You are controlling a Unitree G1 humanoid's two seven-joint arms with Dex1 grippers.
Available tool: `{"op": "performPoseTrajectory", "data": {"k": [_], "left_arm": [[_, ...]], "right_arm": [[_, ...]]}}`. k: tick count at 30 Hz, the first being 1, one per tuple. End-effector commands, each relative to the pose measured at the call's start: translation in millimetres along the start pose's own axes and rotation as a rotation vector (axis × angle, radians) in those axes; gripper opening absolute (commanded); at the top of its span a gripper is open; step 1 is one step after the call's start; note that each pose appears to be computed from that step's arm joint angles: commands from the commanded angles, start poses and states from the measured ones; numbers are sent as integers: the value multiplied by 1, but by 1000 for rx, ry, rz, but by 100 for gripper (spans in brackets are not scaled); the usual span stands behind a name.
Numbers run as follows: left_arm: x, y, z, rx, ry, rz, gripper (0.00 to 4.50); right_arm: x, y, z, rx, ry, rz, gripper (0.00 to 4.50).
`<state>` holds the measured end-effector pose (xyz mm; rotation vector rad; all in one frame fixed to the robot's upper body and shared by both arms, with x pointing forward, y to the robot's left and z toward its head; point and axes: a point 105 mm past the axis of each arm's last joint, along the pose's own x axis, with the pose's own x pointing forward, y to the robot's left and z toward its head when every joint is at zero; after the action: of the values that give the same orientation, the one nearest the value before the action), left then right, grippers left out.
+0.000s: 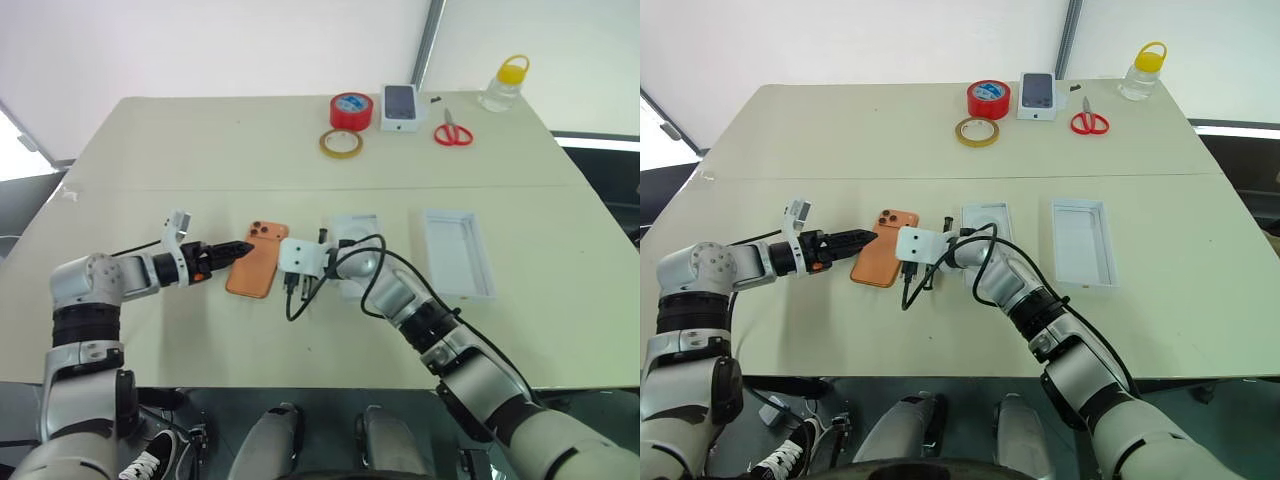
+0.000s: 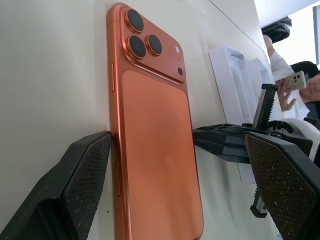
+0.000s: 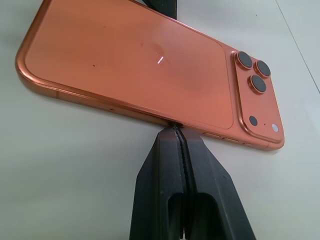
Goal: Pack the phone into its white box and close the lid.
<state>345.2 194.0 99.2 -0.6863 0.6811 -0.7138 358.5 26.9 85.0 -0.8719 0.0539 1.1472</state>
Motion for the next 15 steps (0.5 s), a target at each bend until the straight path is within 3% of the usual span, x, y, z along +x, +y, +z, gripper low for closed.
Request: {"op": "performPoseTrajectory", "data": {"k": [1,9,15], "left_arm": [[29,-22,-21,-29,102,-110,440],[29,-26,-12,42,110,-35,440],[31,-47,-9,31,106,-96,440]], "right_arm": [[6,5,17,-29,-56,16,3],[5,6,16,-33,-58,15,3],[5,6,14,-52,-54,16,3]]}}
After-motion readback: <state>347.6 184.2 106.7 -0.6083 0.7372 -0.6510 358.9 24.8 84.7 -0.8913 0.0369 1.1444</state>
